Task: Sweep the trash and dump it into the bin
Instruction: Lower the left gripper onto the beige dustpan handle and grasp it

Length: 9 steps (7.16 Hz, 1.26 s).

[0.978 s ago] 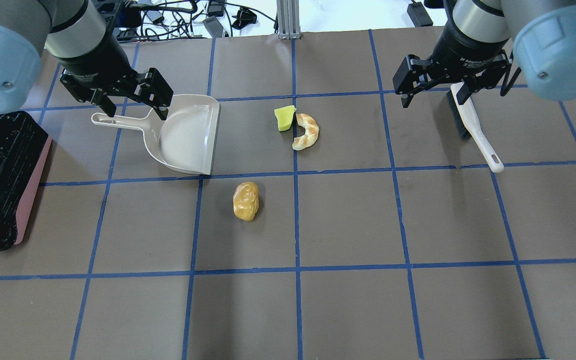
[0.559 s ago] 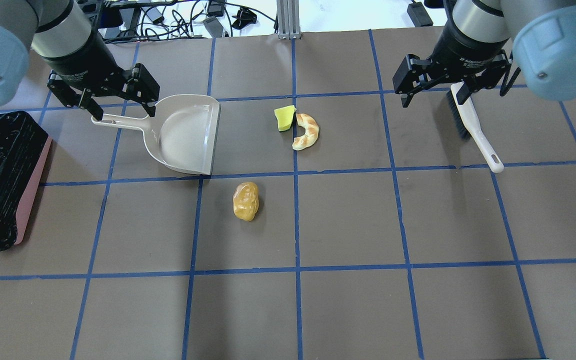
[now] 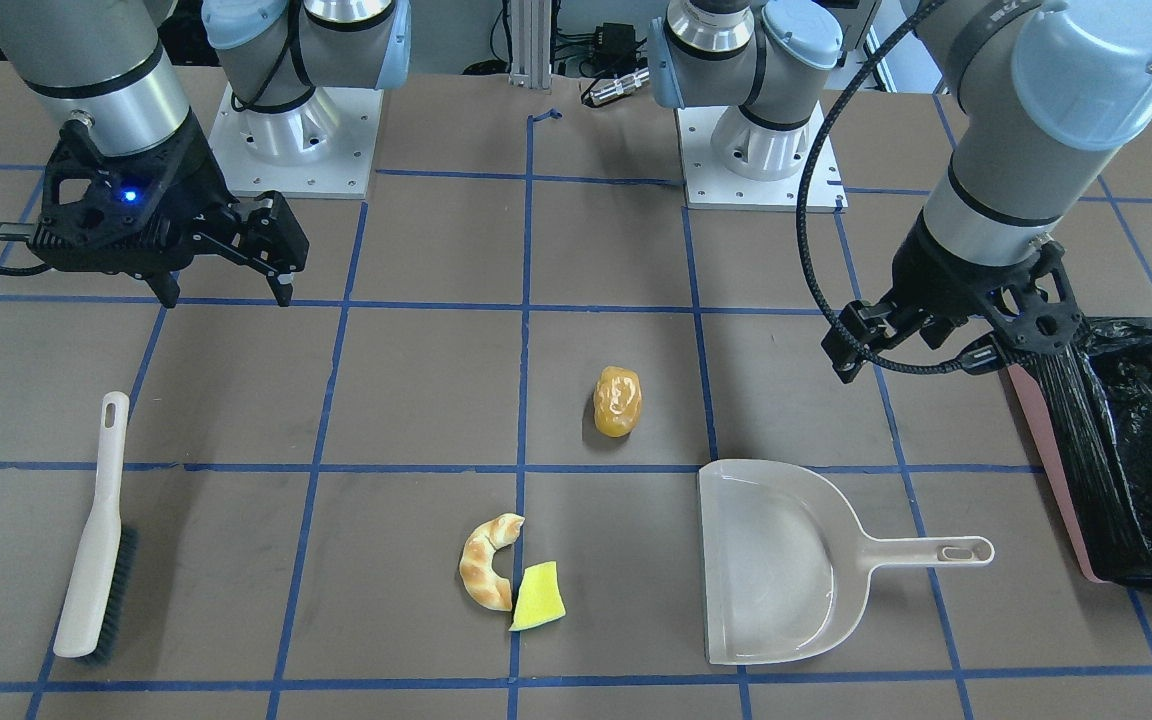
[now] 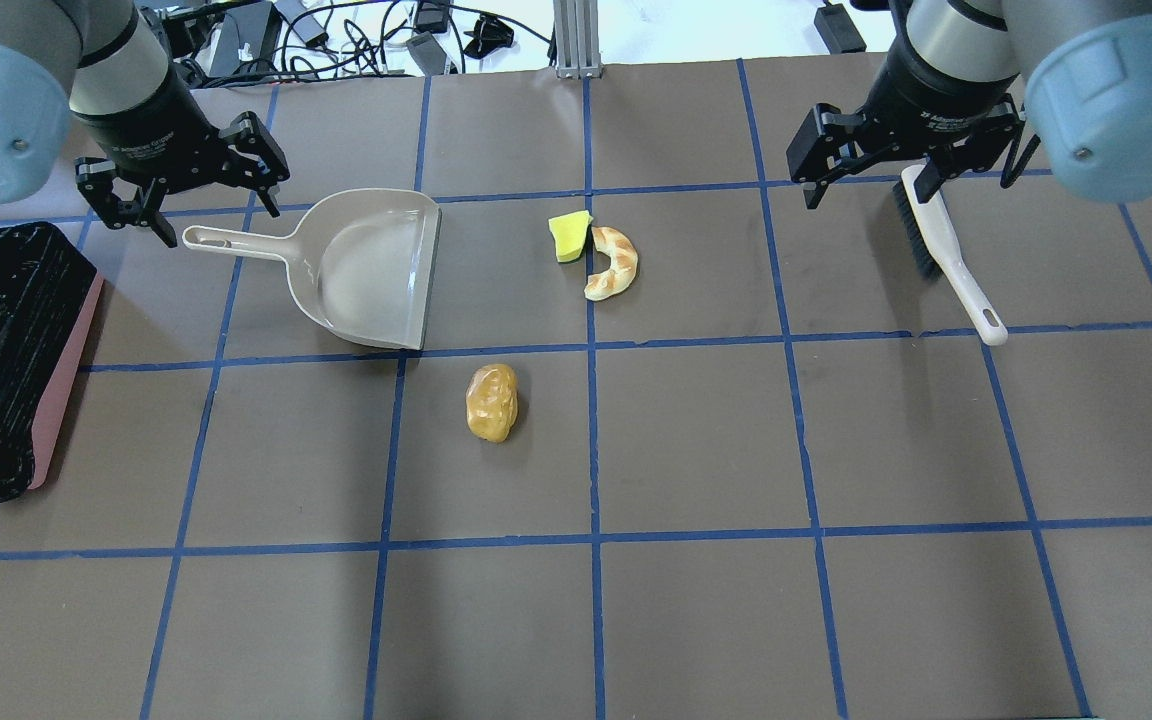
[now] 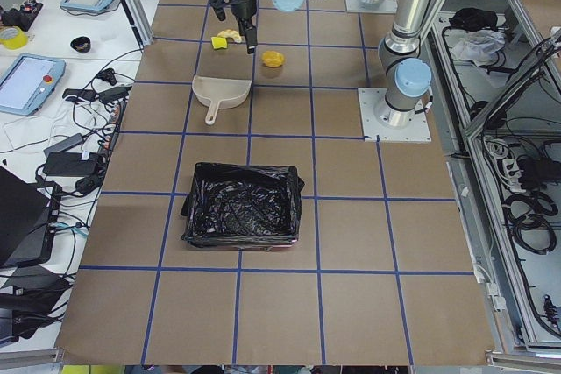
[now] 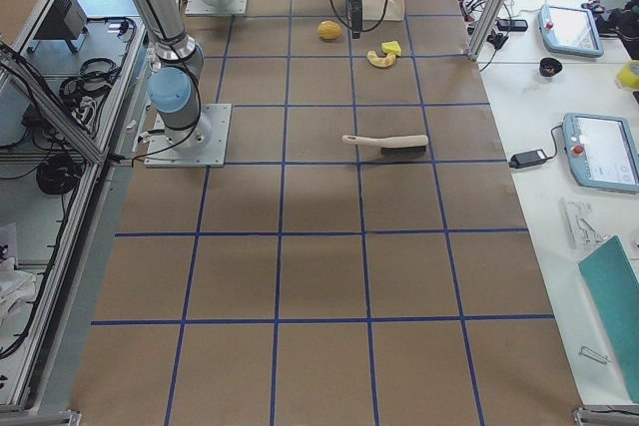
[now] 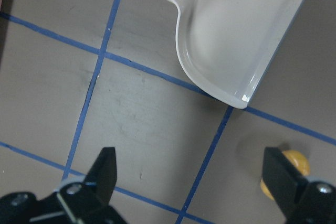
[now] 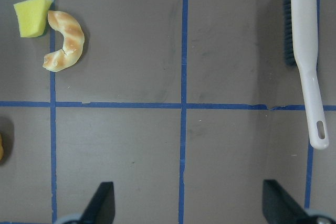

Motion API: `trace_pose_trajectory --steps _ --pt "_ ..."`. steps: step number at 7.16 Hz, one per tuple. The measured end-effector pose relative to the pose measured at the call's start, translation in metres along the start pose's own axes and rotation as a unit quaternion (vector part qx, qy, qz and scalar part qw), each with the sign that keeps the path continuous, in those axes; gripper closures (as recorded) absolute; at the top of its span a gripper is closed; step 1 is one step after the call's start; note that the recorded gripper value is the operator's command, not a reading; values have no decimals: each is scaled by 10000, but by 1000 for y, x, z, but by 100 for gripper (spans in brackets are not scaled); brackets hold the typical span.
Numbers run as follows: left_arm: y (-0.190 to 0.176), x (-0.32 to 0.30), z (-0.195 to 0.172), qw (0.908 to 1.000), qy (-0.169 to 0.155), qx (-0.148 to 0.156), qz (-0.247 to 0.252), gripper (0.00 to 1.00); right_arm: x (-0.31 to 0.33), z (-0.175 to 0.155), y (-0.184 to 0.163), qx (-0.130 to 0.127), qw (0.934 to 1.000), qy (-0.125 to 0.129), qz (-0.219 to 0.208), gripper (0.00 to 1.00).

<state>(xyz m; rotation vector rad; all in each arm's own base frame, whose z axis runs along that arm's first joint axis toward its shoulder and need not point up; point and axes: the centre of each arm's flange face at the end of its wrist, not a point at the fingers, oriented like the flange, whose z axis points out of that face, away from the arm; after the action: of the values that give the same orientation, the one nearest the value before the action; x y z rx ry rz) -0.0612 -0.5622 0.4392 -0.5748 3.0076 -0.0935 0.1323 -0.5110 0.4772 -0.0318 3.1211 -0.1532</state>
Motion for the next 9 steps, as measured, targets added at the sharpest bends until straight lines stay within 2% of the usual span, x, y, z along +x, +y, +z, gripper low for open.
trace_pose_trajectory --steps 1,2,4,6,9 --pt "-13 0 10 9995 -8 113 -303 0 0 0 0 -9 10000 -11 1 0" --pt "-27 -4 22 9956 -5 152 -920 0 -1 1 0 -15 10000 -17 1 0" --pt "-56 -7 45 9745 37 232 -2233 0 -1 3 1 -45 10000 -23 -1 0" --pt "-86 -1 63 9445 103 315 -3269 3 -1 9 6 -105 9999 -8 -2 0" --pt "-117 -2 102 8911 97 418 -4518 10 8 11 6 -134 9998 68 -153 0"
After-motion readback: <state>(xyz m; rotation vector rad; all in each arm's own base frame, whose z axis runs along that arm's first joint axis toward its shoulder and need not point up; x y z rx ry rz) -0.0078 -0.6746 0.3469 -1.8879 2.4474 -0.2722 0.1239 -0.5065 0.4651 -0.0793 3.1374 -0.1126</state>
